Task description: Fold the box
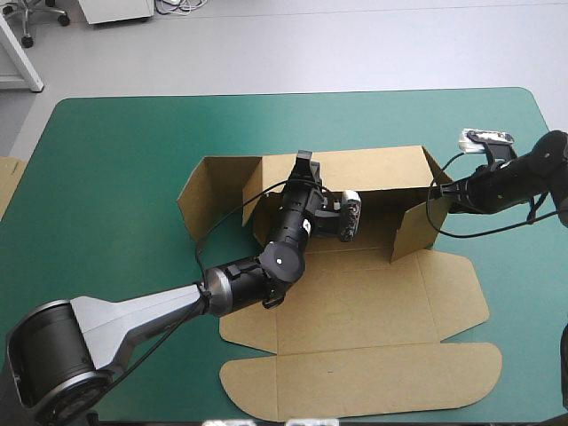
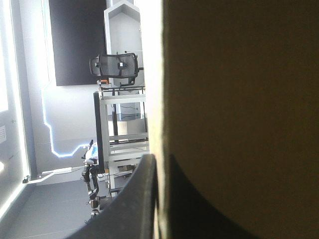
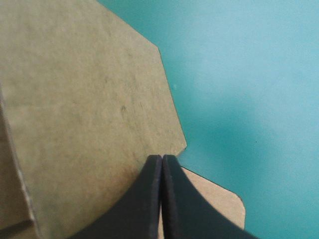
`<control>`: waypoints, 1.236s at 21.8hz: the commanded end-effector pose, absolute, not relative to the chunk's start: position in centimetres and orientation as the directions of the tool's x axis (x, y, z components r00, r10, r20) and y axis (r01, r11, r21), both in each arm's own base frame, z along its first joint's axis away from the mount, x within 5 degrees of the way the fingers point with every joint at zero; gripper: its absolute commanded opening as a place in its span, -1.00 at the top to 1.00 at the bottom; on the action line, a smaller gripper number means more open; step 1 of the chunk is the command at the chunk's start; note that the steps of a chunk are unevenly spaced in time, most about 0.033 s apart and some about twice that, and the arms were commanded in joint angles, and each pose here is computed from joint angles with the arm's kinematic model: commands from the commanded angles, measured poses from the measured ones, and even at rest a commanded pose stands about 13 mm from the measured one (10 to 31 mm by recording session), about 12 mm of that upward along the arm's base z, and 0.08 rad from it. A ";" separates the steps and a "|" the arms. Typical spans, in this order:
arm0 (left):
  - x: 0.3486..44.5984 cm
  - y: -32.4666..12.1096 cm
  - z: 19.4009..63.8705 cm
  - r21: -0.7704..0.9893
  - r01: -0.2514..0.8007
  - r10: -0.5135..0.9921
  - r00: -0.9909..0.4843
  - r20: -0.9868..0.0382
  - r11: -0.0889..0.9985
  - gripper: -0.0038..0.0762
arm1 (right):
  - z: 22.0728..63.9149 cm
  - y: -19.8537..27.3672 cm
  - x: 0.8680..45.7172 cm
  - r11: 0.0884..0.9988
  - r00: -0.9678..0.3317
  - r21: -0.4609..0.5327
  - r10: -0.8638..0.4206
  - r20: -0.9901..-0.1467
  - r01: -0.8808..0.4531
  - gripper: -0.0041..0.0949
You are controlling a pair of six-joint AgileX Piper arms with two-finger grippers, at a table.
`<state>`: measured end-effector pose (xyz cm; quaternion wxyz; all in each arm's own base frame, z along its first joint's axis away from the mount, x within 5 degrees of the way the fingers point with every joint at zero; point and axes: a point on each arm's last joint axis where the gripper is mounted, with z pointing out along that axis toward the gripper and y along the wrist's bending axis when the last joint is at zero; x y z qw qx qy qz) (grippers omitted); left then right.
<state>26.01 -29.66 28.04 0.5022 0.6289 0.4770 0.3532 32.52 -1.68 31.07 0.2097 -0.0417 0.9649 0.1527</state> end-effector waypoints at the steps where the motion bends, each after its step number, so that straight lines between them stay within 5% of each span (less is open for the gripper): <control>1: 26.0 -28.9 30.2 0.979 0.202 0.963 0.260 -0.071 0.017 0.93 | 33.0 -1.4 31.8 0.946 -0.856 0.235 -0.076 -0.512 -0.225 0.88; 7: 26.1 -28.9 30.2 0.979 0.201 0.963 0.261 -0.069 0.016 0.93 | 33.1 -1.1 31.7 0.912 -0.811 0.192 -0.209 -0.547 -0.364 0.18; 14: 26.0 -28.9 30.2 0.979 0.202 0.962 0.263 -0.070 0.016 0.93 | 33.3 -0.2 31.3 0.828 -0.747 0.204 -0.328 -0.578 -0.522 0.13; 18: 26.0 -29.0 30.2 0.979 0.203 0.962 0.265 -0.070 0.016 0.93 | 33.5 0.7 31.1 0.801 -0.741 0.237 -0.336 -0.581 -0.549 -0.18; 27: 26.0 -29.0 30.2 0.979 0.203 0.962 0.265 -0.070 0.016 0.93 | 33.1 3.9 30.5 0.753 -0.722 0.208 -0.453 -0.523 -0.624 -0.18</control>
